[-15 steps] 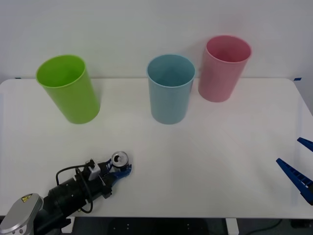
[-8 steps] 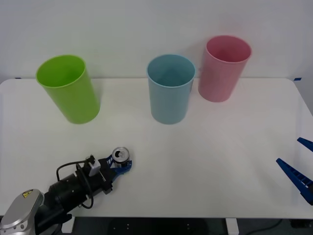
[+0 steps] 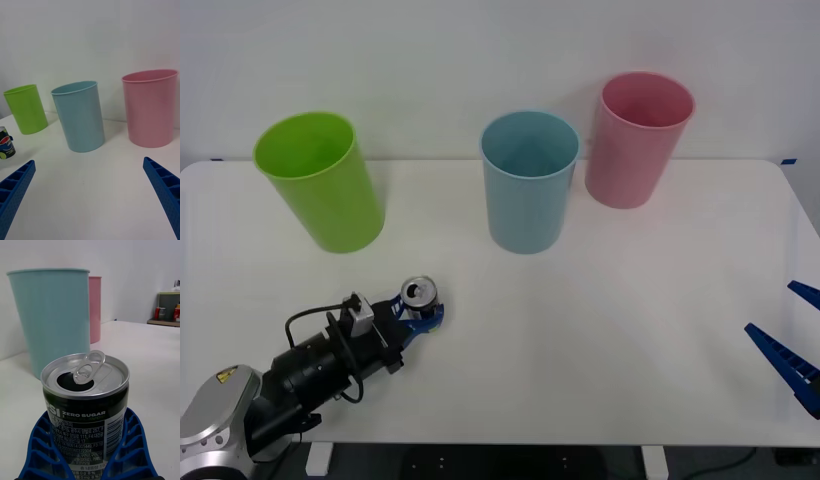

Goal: Grasp the object on the table and drop it into the matching bin: aluminum can to the light blue bin, PET bottle to the pink bin.

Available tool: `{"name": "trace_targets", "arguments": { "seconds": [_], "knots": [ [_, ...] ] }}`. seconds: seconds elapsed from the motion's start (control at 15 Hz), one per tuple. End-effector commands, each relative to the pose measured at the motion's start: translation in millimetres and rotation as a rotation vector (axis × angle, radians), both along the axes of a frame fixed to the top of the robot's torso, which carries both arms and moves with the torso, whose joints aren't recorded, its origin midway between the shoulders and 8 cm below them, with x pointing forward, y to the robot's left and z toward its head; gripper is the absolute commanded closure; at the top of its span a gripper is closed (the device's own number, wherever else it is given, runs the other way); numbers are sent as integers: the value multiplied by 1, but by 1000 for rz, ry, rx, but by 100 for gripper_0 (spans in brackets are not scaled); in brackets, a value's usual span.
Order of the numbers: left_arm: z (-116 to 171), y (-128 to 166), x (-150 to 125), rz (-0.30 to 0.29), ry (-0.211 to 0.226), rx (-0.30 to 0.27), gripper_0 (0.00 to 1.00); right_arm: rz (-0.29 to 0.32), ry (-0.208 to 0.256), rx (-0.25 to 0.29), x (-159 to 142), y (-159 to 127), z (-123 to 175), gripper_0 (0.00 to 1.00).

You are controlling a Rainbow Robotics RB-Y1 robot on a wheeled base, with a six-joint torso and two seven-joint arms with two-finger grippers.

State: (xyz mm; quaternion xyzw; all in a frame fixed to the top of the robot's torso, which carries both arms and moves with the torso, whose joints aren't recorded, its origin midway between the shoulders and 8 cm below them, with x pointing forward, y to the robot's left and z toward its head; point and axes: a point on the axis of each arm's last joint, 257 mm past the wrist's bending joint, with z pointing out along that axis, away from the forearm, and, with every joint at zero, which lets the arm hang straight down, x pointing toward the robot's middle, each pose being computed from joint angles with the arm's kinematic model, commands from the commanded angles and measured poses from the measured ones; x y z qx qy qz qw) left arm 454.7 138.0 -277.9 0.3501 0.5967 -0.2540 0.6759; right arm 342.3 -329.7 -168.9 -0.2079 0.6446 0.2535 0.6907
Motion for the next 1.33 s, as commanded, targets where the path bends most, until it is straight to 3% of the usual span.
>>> {"name": "trace_targets", "arguments": {
  "seconds": [0.07,0.33,0.8,1.0,1.33],
  "knots": [
    [23,12,7,-28,21,-49,100,0,0,0,0,0,0,0],
    [68,31,16,-102,43,-108,100,0,0,0,0,0,0,0],
    [127,31,32,-134,-57,-168,100,0,0,0,0,0,0,0],
    [169,32,35,-164,-55,-214,100,0,0,0,0,0,0,0],
    [222,37,56,-204,-46,-165,100,0,0,0,0,0,0,0]
  ]
}}
